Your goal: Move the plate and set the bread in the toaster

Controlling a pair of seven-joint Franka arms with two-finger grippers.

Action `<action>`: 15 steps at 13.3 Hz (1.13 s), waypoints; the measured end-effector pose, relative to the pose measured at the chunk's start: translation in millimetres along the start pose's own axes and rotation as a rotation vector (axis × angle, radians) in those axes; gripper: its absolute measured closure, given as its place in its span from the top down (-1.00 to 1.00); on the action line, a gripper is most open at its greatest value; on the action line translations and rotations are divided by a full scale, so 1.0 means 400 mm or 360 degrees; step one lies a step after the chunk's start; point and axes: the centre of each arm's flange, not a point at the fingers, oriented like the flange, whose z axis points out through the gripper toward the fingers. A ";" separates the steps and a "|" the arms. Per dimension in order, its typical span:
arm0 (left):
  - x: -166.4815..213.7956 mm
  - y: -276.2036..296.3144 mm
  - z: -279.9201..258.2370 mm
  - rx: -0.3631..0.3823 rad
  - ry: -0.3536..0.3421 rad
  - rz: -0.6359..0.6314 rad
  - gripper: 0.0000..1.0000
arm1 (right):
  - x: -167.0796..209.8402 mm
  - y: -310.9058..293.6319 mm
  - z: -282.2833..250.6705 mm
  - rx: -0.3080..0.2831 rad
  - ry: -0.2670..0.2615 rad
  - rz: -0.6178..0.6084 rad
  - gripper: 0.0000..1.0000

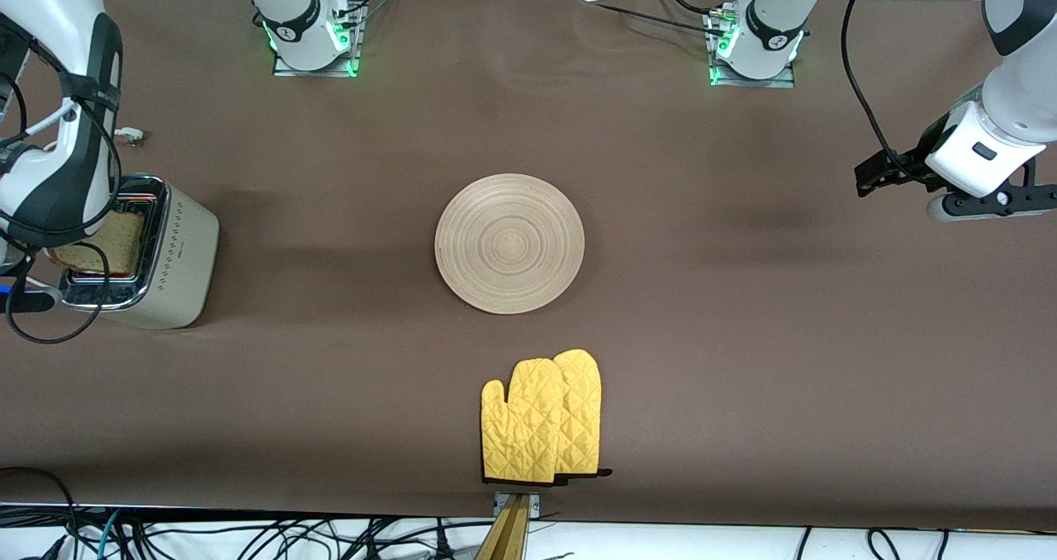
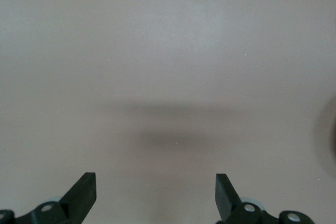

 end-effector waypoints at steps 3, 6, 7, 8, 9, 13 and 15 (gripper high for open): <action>0.000 0.000 0.000 0.0000 -0.0002 0.0000 1.00 | 0.021 -0.019 0.018 0.0026 0.0007 0.0014 -0.95; 0.000 0.000 0.001 0.0000 -0.0003 0.0000 1.00 | 0.028 -0.046 0.010 0.0031 0.0013 0.0065 -0.95; 0.000 0.000 0.001 0.0000 -0.0004 0.0000 1.00 | 0.030 -0.059 0.007 0.0039 0.0017 0.0063 -0.82; 0.000 0.000 0.001 0.0001 -0.0004 0.0000 1.00 | 0.033 -0.071 0.005 0.0065 0.0024 0.0060 -0.82; 0.000 0.000 0.001 0.0001 -0.0004 0.0000 1.00 | 0.034 -0.076 0.006 0.0089 0.0027 0.0059 -0.69; 0.000 0.000 0.001 0.0001 -0.0004 0.0000 1.00 | 0.030 -0.074 -0.026 0.0120 0.0081 0.0064 0.15; 0.000 0.000 0.001 0.0001 -0.0004 0.0000 1.00 | 0.016 -0.069 -0.071 0.0182 0.0153 0.0071 0.58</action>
